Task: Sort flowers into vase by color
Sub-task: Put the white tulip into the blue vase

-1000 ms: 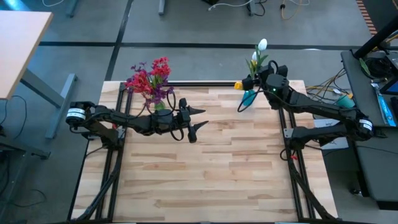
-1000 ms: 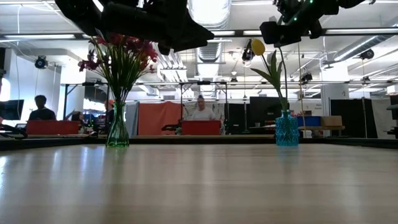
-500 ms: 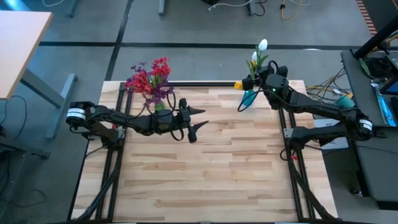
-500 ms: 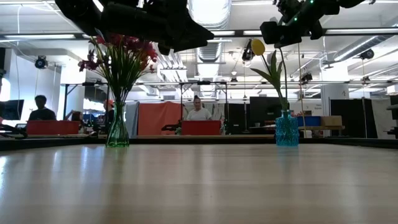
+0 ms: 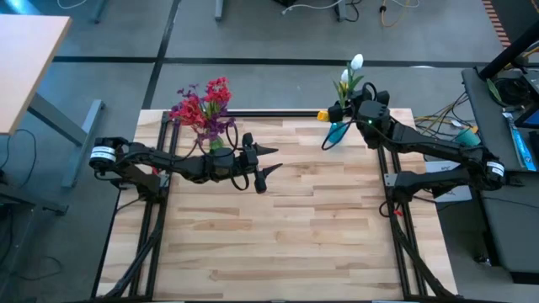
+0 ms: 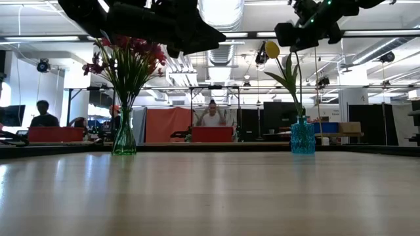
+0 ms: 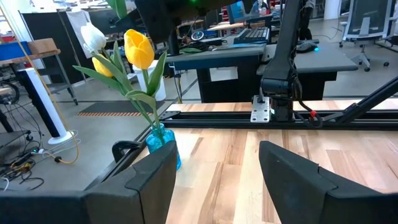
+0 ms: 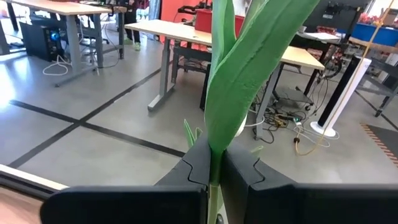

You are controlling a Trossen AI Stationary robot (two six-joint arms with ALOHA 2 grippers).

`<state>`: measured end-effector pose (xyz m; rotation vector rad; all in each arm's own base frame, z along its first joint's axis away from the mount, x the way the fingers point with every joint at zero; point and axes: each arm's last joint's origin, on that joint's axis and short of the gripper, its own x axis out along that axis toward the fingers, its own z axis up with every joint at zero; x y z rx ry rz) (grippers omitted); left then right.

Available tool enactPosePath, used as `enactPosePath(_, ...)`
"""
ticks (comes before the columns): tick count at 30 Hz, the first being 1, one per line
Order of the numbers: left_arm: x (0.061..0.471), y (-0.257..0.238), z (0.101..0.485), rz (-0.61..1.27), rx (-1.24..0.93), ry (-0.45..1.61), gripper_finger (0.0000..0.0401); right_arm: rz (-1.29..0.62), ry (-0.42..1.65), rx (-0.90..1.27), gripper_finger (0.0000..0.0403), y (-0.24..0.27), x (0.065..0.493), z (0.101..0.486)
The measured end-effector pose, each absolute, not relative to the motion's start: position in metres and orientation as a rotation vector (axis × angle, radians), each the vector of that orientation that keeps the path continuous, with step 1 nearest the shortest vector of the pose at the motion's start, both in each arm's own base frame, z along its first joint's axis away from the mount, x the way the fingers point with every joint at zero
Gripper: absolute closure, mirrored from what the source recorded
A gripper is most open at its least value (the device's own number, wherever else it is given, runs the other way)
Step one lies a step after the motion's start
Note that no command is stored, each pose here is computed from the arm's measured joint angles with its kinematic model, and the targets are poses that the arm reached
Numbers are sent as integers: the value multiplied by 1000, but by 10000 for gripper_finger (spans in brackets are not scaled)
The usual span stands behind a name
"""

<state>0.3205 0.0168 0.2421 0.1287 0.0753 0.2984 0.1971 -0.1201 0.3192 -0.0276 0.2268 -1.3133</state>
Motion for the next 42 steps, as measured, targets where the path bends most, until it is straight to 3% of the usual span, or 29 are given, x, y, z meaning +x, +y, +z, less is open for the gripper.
enactPosePath(21,320,17,242,298,129,75,189,-1310,300,-18,385,-119,195,306)
enactPosePath(42,320,17,242,298,124,75,189,-1325,310,34,244,-118,193,294)
